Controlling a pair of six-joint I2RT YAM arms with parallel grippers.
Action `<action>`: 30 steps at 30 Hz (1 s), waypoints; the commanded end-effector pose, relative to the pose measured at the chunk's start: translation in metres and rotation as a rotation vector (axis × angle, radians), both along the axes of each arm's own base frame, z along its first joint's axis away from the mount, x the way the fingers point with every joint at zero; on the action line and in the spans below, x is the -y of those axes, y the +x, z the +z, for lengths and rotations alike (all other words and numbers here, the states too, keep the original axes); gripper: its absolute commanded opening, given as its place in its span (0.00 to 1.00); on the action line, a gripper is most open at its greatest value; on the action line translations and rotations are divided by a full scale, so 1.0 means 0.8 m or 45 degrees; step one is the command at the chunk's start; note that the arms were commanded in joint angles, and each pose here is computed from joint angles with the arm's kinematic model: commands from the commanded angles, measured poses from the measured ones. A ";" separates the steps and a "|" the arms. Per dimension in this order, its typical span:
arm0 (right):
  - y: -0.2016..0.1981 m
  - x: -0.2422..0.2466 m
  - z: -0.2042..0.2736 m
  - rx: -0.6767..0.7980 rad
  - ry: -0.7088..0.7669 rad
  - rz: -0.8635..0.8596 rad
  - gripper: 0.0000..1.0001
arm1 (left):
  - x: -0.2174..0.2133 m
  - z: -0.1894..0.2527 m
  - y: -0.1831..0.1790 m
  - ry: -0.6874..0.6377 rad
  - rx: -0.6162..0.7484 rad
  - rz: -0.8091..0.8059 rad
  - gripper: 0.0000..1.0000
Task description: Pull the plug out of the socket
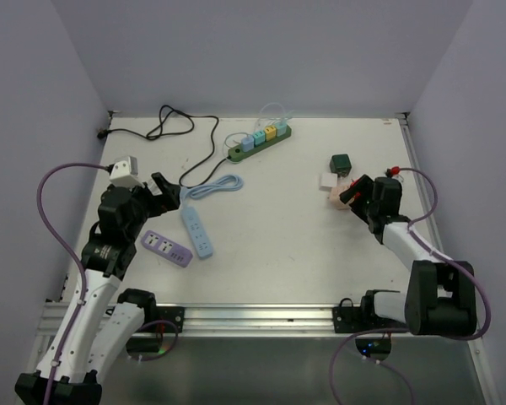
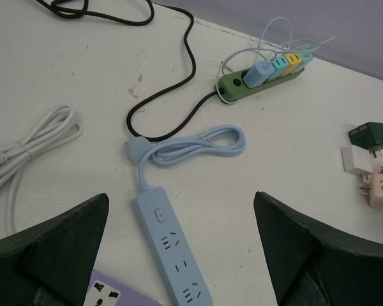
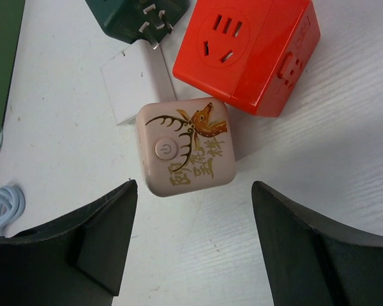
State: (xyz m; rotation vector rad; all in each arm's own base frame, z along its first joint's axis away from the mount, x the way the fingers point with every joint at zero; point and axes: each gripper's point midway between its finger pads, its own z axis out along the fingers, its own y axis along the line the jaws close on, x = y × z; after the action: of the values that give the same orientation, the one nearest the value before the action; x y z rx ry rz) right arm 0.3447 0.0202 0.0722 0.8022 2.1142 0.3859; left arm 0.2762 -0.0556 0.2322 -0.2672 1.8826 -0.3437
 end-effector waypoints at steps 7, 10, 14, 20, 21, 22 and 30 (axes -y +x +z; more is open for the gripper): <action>-0.005 0.009 -0.005 0.004 -0.044 -0.013 0.72 | -0.009 0.016 0.000 0.047 0.093 0.030 1.00; 0.001 0.010 -0.007 0.004 -0.039 -0.019 0.70 | -0.010 0.015 -0.002 0.050 0.093 0.033 1.00; 0.003 0.010 -0.013 -0.009 -0.031 -0.026 0.65 | -0.011 0.017 -0.003 0.049 0.101 0.035 1.00; 0.001 0.002 -0.010 0.005 -0.002 0.004 0.60 | -0.011 0.018 -0.004 0.049 0.105 0.037 0.99; -0.002 0.002 -0.009 -0.002 -0.003 0.006 0.60 | -0.011 0.018 -0.004 0.049 0.105 0.035 1.00; -0.001 0.004 -0.004 0.005 -0.011 0.002 0.60 | -0.011 0.018 -0.004 0.051 0.105 0.035 1.00; -0.007 0.015 0.083 0.122 -0.101 -0.008 0.73 | -0.011 0.021 -0.006 0.048 0.118 0.035 1.00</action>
State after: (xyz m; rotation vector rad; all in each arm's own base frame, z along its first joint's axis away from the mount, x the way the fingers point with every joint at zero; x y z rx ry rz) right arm 0.3321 0.0163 0.0954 0.7693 2.0941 0.3638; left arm 0.2690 -0.0480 0.2395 -0.2747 1.8332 -0.3129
